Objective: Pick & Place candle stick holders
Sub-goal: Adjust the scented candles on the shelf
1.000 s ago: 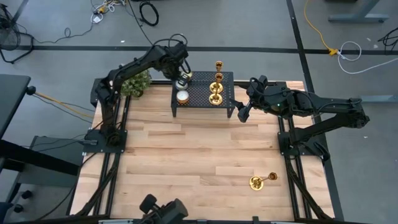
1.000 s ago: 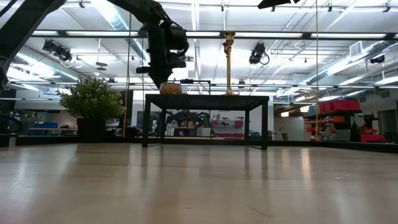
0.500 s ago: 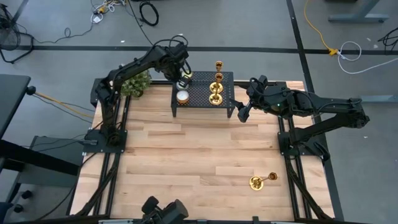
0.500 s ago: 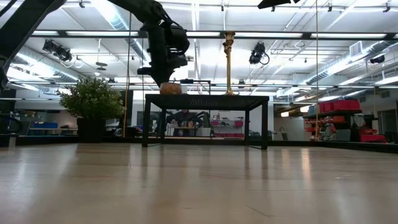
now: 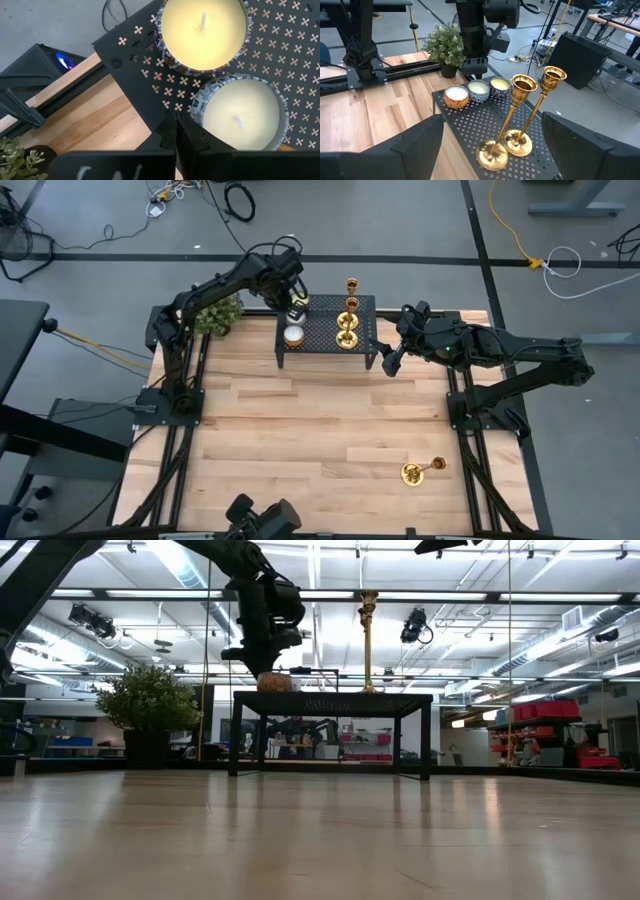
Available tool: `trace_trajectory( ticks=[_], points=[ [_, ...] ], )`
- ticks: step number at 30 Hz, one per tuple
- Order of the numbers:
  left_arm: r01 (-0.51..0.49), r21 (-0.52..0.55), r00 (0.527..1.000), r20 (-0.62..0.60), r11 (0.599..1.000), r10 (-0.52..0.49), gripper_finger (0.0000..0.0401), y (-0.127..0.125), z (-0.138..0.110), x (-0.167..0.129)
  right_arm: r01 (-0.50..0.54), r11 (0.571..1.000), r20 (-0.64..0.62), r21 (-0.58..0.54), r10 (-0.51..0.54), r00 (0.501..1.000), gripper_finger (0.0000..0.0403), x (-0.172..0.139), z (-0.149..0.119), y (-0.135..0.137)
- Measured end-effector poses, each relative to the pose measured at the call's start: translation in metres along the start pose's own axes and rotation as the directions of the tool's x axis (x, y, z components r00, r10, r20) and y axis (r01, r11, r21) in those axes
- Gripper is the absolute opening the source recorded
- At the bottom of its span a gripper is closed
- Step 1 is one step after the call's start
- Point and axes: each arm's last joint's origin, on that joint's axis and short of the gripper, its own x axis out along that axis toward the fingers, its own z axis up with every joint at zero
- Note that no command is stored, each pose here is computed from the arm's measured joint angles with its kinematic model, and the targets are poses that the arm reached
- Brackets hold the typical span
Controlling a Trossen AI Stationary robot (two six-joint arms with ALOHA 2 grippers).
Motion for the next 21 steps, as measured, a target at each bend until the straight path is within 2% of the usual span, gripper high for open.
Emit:
trace_trajectory(
  ticks=[6, 12, 17, 21],
  points=[
    [0.005, 0.001, 1.000, 0.021, 1.000, -0.005, 0.0000, 0.000, 0.003, -0.006, 0.000, 1.000, 0.000, 0.000, 0.000, 1.000, 0.0336, 0.000, 0.000, 0.000],
    [0.001, 0.020, 0.992, 0.128, 1.000, -0.003, 0.0000, 0.002, 0.015, -0.026, 0.000, 1.000, 0.000, 0.000, 0.000, 1.000, 0.0336, 0.000, 0.000, 0.000],
    [0.091, 0.035, 0.972, 0.213, 0.995, -0.096, 0.0000, 0.007, 0.027, -0.032, 0.000, 1.000, 0.000, 0.000, 0.000, 1.000, 0.0336, 0.000, 0.000, 0.000],
    [0.139, 0.029, 0.965, 0.222, 0.990, -0.142, 0.0000, 0.009, 0.029, -0.027, 0.000, 1.000, 0.000, 0.000, 0.000, 1.000, 0.0336, 0.000, 0.000, 0.000]
  ],
)
